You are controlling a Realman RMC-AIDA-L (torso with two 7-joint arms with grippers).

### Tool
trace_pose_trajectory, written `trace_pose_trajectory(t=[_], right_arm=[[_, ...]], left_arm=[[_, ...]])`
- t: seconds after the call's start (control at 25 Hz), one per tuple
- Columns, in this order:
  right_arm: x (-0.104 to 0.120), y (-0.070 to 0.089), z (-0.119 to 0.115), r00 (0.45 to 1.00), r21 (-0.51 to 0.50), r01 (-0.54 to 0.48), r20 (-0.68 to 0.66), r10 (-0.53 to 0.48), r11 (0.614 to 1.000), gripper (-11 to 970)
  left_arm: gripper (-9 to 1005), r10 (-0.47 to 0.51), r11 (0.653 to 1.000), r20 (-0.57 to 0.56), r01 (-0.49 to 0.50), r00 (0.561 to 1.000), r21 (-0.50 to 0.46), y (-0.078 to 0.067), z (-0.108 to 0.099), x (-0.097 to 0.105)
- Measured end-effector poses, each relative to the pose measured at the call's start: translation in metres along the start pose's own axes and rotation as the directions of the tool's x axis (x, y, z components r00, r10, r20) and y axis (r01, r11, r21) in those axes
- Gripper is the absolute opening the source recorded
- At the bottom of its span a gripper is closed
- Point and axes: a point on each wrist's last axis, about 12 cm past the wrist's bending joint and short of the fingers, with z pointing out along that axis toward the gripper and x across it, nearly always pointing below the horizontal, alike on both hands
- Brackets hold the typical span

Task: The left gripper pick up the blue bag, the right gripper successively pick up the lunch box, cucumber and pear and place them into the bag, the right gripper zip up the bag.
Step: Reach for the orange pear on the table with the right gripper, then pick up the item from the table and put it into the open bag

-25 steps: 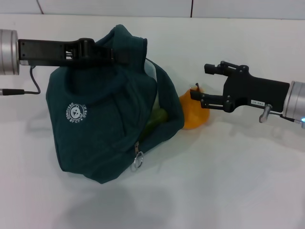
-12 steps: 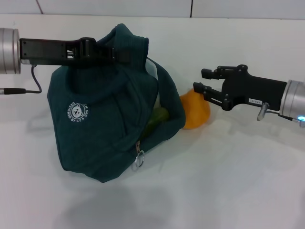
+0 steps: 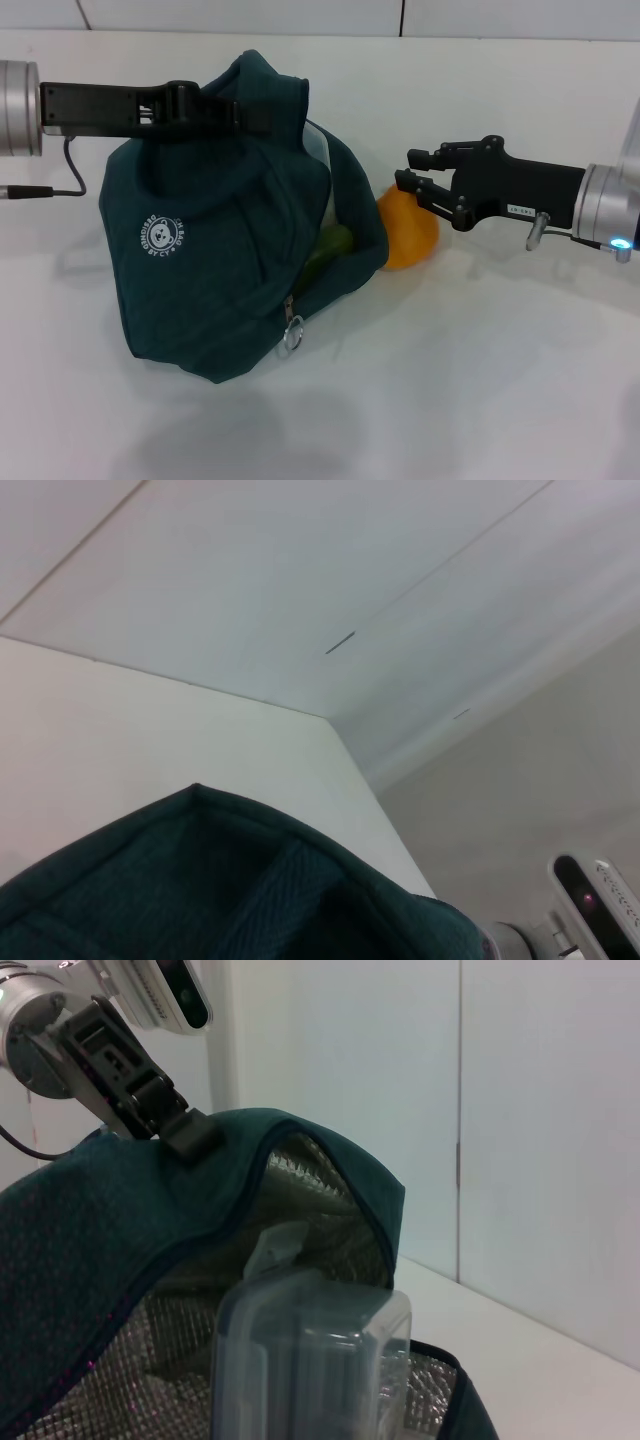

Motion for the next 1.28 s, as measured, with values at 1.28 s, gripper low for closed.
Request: trace_pose_trajectory(t=[1.28], right_arm=[[-0.010, 0.003, -0.006, 0.993, -0.020, -0.036, 0.113, 0.038, 0.999, 29]], left_arm=[[39, -0.004, 1.000, 0.009, 0.004, 1.000, -0.009, 0.003, -0.005, 0.005]])
